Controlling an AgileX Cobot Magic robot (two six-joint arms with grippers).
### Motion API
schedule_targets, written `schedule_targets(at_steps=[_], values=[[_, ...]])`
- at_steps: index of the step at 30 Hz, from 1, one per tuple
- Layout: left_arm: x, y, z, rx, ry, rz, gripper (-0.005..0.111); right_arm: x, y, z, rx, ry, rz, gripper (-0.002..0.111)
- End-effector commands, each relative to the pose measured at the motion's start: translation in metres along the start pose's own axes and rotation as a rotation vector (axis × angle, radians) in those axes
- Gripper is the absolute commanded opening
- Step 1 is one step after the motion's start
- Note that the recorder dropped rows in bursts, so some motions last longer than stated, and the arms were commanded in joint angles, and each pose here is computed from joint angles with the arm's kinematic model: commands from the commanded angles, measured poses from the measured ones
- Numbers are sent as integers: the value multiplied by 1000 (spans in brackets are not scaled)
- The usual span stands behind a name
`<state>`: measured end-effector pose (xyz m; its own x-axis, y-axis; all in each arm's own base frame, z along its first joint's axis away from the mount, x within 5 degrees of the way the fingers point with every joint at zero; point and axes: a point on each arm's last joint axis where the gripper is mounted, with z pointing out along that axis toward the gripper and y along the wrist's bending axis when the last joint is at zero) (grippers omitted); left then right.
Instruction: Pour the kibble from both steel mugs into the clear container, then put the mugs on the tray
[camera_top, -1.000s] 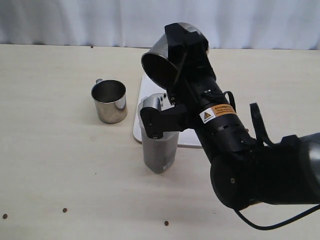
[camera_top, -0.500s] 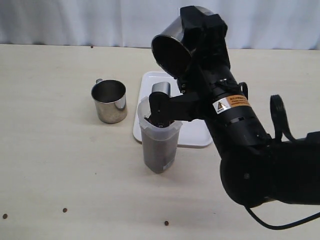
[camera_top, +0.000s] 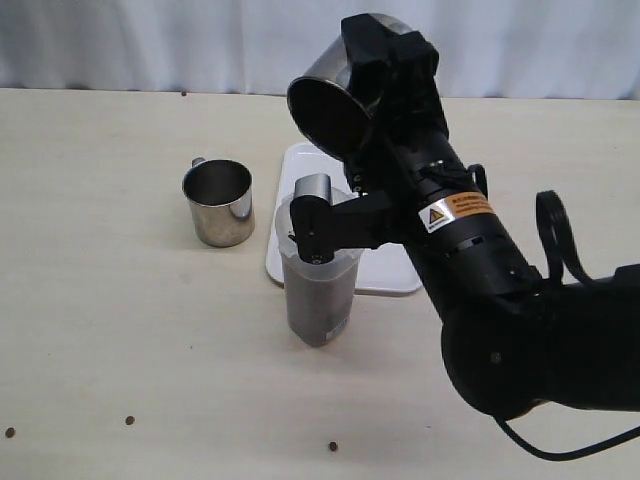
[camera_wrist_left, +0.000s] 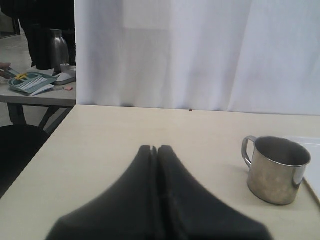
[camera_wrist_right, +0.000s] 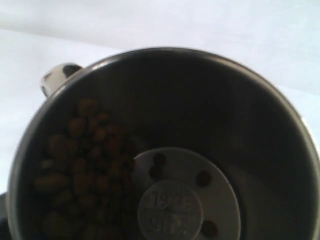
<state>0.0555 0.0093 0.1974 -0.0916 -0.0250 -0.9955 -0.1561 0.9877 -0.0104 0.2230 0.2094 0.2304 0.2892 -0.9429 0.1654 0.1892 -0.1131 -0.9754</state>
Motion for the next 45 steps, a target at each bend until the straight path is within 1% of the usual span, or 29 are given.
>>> schedule_targets(at_steps=[1,5,8,12,26,34,37,40,45], values=[[0,0,0,7,-9,-6,0,1,-1,0,1,5,3,5],[0,0,0,7,-9,-6,0,-1,7,1,-20,5,-9,5],[0,0,0,7,-9,-6,0,-5,12,2,3,-5,-38,5],[0,0,0,7,-9,-6,0,-10,19,3,-3,-37,-63,5],[0,0,0,7,-9,-6,0,-11,19,3,-1,-41,-65,5],[0,0,0,7,-9,-6,0,-3,0,1,42,-13,-25,5],[0,0,0,7,-9,-6,0,-1,6,1,13,19,-16,5],[0,0,0,7,-9,-6,0,-4,14,0,-5,-2,-40,5],[0,0,0,7,-9,-6,0,-6,14,0,1,-18,-47,5]])
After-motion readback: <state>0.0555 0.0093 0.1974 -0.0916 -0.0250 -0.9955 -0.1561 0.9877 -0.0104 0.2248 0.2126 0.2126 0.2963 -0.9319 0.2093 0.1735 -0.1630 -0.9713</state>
